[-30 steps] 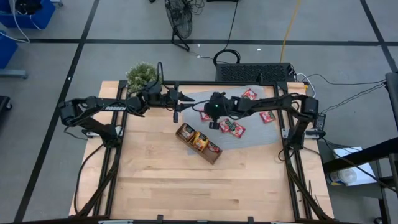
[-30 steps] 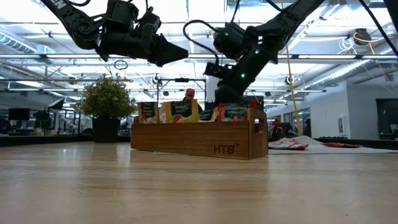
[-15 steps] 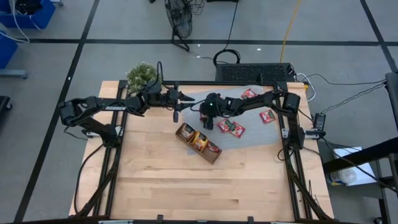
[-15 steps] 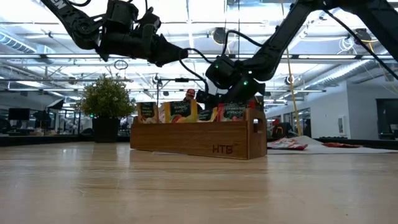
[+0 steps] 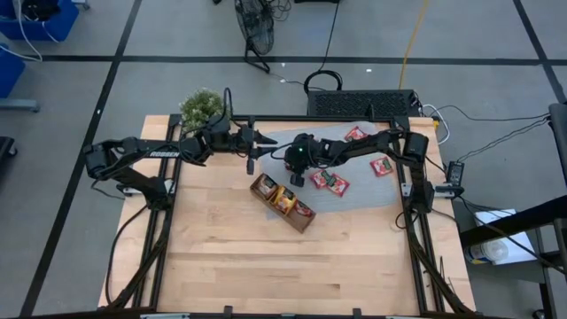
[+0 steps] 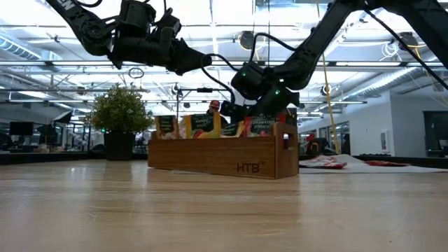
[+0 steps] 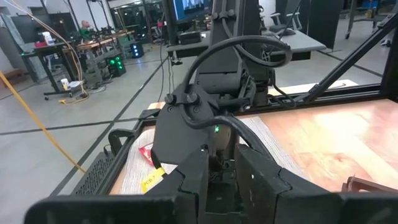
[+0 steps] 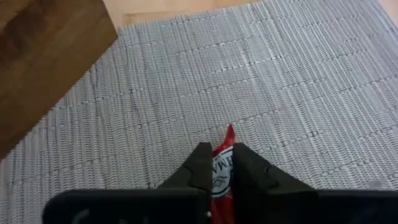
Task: Pick & Place Tea
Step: Put the red tea bag into the right section of the wooden organizer
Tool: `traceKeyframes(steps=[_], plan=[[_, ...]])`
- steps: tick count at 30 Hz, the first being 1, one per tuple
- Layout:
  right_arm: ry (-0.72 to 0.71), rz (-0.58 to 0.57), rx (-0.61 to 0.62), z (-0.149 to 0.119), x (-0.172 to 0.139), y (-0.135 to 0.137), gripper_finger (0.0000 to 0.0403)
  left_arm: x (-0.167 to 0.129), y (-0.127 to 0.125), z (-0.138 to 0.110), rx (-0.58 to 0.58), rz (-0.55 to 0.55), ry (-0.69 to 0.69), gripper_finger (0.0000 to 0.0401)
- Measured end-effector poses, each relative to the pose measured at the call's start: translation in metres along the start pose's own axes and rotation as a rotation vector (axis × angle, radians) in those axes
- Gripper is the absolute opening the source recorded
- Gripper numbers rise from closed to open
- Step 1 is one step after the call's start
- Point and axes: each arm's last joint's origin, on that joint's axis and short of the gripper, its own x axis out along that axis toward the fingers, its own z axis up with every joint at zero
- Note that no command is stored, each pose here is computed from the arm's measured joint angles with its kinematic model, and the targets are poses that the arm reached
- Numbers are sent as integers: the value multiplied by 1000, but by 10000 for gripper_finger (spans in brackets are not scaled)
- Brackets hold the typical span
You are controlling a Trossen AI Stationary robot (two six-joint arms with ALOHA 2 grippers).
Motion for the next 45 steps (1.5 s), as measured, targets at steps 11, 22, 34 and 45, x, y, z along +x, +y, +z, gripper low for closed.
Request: traceKeyframes(steps=[11,22,34,45], plan=[[-47,-320,-247,42,-71,31,24,1,-1,7,31,3,-64,86],[-6,-414,-916,39,-104,108,24,5,-13,10,-104,-45,-75,86],[-130,-812,-1305,16,-114,158,24,20,-28,-2,-578,-10,-17,86],[-208,-825,-1229,20,-117,153,25,42,-57,-5,-496,-84,-10,135]])
